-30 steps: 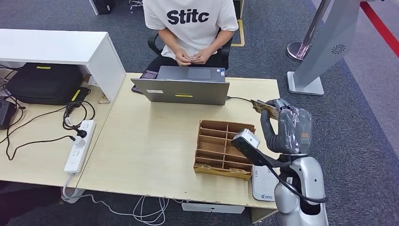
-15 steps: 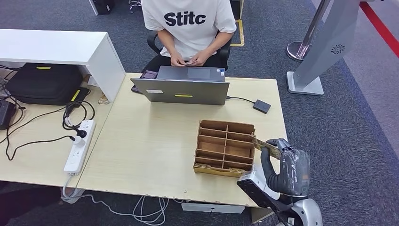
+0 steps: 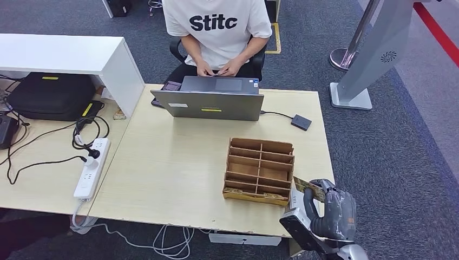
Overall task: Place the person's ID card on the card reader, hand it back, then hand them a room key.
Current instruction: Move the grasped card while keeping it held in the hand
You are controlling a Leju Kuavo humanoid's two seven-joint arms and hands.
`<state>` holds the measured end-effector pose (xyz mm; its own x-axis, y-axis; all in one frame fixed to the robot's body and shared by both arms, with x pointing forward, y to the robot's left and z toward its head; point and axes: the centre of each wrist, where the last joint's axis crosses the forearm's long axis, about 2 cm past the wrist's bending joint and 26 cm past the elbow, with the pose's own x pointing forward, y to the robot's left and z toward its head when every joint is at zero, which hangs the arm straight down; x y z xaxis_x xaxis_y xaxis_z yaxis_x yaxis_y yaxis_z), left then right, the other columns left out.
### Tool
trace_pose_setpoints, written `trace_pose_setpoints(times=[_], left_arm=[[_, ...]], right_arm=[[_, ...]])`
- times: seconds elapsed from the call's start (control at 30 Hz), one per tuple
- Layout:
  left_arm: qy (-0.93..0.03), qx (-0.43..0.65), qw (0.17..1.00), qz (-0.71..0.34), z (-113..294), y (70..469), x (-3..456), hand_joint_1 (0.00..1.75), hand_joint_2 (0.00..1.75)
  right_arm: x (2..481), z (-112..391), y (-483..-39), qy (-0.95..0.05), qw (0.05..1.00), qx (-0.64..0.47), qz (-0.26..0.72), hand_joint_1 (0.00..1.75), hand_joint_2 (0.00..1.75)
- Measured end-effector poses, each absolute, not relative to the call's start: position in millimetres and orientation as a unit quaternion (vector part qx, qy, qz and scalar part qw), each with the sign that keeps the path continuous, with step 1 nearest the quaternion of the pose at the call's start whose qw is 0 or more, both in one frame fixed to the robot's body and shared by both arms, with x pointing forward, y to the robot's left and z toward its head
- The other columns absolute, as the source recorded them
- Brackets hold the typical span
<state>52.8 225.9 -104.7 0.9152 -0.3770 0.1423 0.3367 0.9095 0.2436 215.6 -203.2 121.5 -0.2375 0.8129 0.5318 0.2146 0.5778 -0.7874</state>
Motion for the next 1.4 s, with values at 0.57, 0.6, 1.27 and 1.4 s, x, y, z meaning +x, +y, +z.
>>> trace_pose_setpoints(times=[0.57, 0.6, 1.27, 1.4], left_arm=[[-0.091, 0.107, 0.974, -0.179, -105, 225, 52, 0.0, 1.75], [-0.091, 0.107, 0.974, -0.178, -105, 225, 52, 0.0, 1.75], [-0.091, 0.108, 0.973, -0.181, -105, 225, 53, 0.0, 1.75], [-0.091, 0.108, 0.973, -0.182, -105, 225, 53, 0.0, 1.75]], right_arm=[[219, 84, -219, -0.636, 0.575, -0.381, 0.346, 1.75, 1.75], [219, 84, -220, -0.634, 0.576, -0.382, 0.346, 1.75, 1.75], [221, 74, -221, -0.617, 0.59, -0.373, 0.364, 1.75, 1.75], [221, 72, -221, -0.616, 0.591, -0.372, 0.364, 1.75, 1.75]])
